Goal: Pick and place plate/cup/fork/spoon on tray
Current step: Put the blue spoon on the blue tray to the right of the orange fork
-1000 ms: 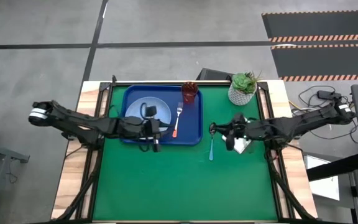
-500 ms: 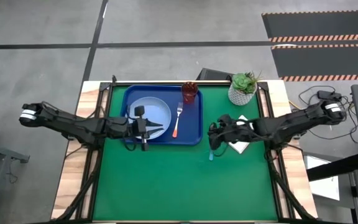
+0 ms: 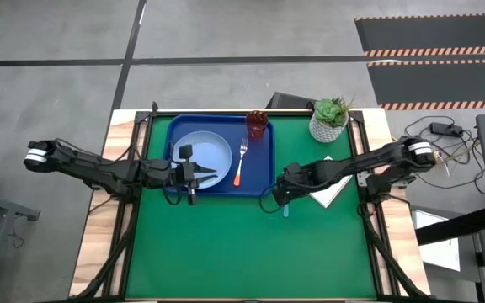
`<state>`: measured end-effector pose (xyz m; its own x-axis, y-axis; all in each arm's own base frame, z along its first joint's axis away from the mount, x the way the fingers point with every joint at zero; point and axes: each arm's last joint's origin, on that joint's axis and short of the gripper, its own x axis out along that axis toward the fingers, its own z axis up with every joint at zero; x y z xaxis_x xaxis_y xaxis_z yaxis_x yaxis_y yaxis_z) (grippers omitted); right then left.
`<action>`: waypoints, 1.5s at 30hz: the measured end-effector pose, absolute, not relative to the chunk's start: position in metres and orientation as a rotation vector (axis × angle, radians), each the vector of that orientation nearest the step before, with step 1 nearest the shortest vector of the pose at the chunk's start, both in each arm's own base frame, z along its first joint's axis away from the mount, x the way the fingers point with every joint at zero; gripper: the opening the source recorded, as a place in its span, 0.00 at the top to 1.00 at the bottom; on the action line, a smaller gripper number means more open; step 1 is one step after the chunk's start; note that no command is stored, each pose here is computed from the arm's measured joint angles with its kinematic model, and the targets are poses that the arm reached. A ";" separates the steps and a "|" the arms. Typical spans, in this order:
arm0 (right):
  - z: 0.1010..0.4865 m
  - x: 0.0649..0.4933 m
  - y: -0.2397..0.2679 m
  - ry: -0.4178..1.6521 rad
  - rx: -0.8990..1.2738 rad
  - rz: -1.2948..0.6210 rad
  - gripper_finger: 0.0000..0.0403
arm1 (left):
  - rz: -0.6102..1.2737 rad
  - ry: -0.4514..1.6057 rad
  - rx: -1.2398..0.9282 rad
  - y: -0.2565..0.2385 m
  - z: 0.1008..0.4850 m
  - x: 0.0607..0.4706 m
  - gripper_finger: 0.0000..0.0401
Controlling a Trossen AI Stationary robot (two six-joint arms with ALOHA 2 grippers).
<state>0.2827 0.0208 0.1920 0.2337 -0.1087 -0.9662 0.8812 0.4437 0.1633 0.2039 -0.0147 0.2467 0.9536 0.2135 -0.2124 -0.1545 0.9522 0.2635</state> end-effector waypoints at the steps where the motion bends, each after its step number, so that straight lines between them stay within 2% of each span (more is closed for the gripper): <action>1: 0.188 0.284 0.020 1.136 0.861 -0.822 0.85 | 0.188 0.245 0.248 -0.015 0.246 0.204 0.91; 8: 0.172 0.289 0.015 1.176 0.838 -0.873 0.84 | 0.189 0.239 0.246 -0.015 0.247 0.203 0.91; 19: 0.168 0.293 0.009 1.040 0.781 -0.991 0.63 | 0.190 0.234 0.242 -0.015 0.248 0.203 0.91; 26: 0.149 0.301 0.010 1.046 0.783 -1.031 0.59 | 0.189 0.239 0.243 -0.015 0.247 0.203 0.91; 35: 0.132 0.304 0.011 1.107 0.791 -1.045 0.67 | 0.200 0.239 0.245 -0.014 0.246 0.203 0.91; 45: 0.136 0.305 0.012 1.090 0.835 -1.029 0.90 | 0.205 0.240 0.245 -0.014 0.246 0.203 0.91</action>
<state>0.3047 0.0120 0.1359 0.1271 -0.2396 -0.9625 0.9471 0.3176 0.0461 0.2027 -0.0141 0.2463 0.9509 0.2289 -0.2084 -0.1709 0.9495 0.2631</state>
